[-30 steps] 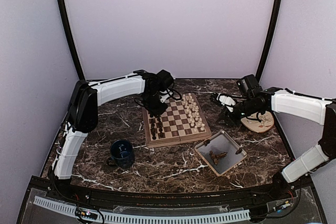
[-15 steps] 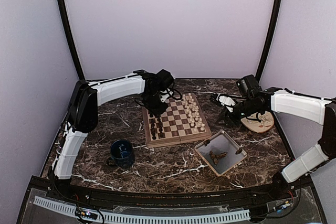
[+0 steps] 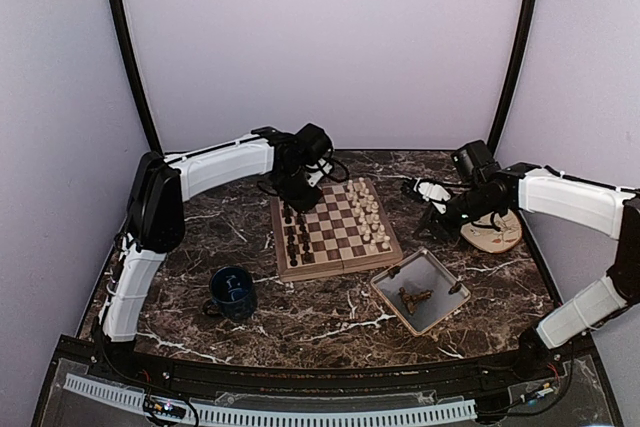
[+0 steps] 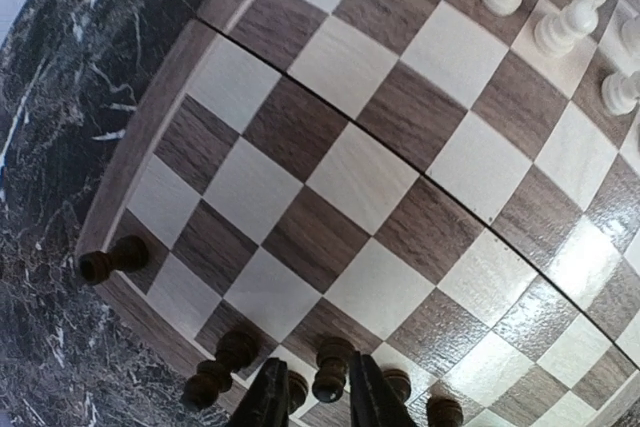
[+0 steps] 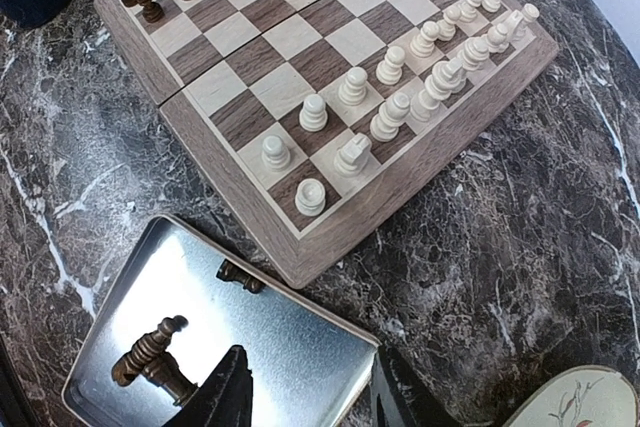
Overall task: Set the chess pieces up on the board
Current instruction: Place the pawn at e7, then pick up the king from the chess pile, then pass from the right arm to the left
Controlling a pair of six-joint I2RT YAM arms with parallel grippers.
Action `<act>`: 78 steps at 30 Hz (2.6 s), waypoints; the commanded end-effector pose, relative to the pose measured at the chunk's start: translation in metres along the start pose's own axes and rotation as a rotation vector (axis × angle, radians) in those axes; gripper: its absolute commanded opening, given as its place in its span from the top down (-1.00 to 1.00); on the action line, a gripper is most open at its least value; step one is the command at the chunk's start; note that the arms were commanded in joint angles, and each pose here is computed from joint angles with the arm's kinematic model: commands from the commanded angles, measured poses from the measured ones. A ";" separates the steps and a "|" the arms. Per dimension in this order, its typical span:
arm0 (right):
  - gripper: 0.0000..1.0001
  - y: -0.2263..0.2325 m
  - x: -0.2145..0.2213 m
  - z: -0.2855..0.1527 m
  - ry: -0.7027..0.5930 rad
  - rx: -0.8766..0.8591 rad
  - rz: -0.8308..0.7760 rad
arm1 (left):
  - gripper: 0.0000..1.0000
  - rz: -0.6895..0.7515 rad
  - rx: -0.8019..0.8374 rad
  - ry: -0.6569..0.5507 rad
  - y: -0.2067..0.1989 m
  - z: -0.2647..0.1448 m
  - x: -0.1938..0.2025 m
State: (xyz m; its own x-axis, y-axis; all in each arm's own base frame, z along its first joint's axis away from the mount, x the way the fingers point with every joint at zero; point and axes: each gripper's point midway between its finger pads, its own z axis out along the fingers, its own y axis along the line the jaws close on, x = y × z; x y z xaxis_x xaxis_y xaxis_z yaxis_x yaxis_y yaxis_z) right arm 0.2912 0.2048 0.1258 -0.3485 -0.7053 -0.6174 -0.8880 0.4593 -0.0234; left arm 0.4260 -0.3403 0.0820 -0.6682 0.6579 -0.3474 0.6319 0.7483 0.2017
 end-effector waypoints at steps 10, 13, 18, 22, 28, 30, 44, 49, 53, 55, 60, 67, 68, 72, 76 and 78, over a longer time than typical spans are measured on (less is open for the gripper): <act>0.19 0.019 0.048 -0.042 0.160 0.035 -0.078 | 0.45 0.047 0.260 -0.465 -0.054 -0.163 -0.050; 0.19 0.030 0.064 -0.035 0.187 -0.009 -0.088 | 0.44 0.072 0.356 -0.512 -0.081 -0.172 -0.043; 0.18 0.049 0.100 -0.014 0.281 -0.066 -0.167 | 0.43 0.117 0.462 -0.551 -0.119 -0.174 -0.027; 0.19 0.056 0.117 0.002 0.336 -0.066 -0.216 | 0.43 0.083 0.543 -0.548 -0.137 -0.162 -0.015; 0.20 0.063 0.119 0.019 0.356 -0.095 -0.236 | 0.43 0.060 0.609 -0.565 -0.154 -0.151 -0.001; 0.19 0.065 0.119 0.024 0.361 -0.104 -0.243 | 0.43 0.052 0.606 -0.558 -0.154 -0.147 0.002; 0.32 0.074 0.113 0.044 0.378 -0.136 -0.280 | 0.43 0.042 0.601 -0.554 -0.154 -0.140 0.008; 0.53 0.078 0.118 0.043 0.401 -0.151 -0.285 | 0.43 0.041 0.601 -0.552 -0.154 -0.138 0.011; 0.70 0.082 0.117 0.038 0.397 -0.168 -0.280 | 0.43 0.045 0.611 -0.561 -0.155 -0.137 0.012; 0.76 0.084 0.116 0.034 0.397 -0.175 -0.277 | 0.42 0.056 0.627 -0.574 -0.158 -0.139 0.012; 0.88 0.087 0.105 0.021 0.374 -0.185 -0.274 | 0.32 0.201 0.718 -0.704 -0.181 -0.148 0.022; 0.90 0.090 0.081 0.005 0.319 -0.193 -0.249 | 0.30 0.294 0.834 -0.871 -0.211 -0.157 0.026; 0.90 0.089 0.077 0.002 0.311 -0.190 -0.248 | 0.29 0.296 0.849 -0.881 -0.216 -0.156 0.026; 0.91 0.086 0.063 -0.003 0.289 -0.177 -0.231 | 0.29 0.290 0.891 -0.887 -0.237 -0.149 0.021; 0.91 0.085 0.040 -0.011 0.237 -0.179 -0.203 | 0.29 0.237 0.906 -0.891 -0.247 -0.141 0.014; 0.90 0.086 0.027 -0.015 0.201 -0.188 -0.186 | 0.29 0.196 0.920 -0.885 -0.248 -0.137 0.011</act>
State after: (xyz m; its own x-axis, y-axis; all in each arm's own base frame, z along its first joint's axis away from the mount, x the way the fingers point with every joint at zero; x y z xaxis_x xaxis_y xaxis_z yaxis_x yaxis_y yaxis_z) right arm 0.1983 0.2005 0.0897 -0.1888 -0.9104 -0.3681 -0.9800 0.1986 0.0115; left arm 0.2045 -0.4933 0.1316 -0.2480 0.3027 -0.9202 0.9687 0.0887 -0.2319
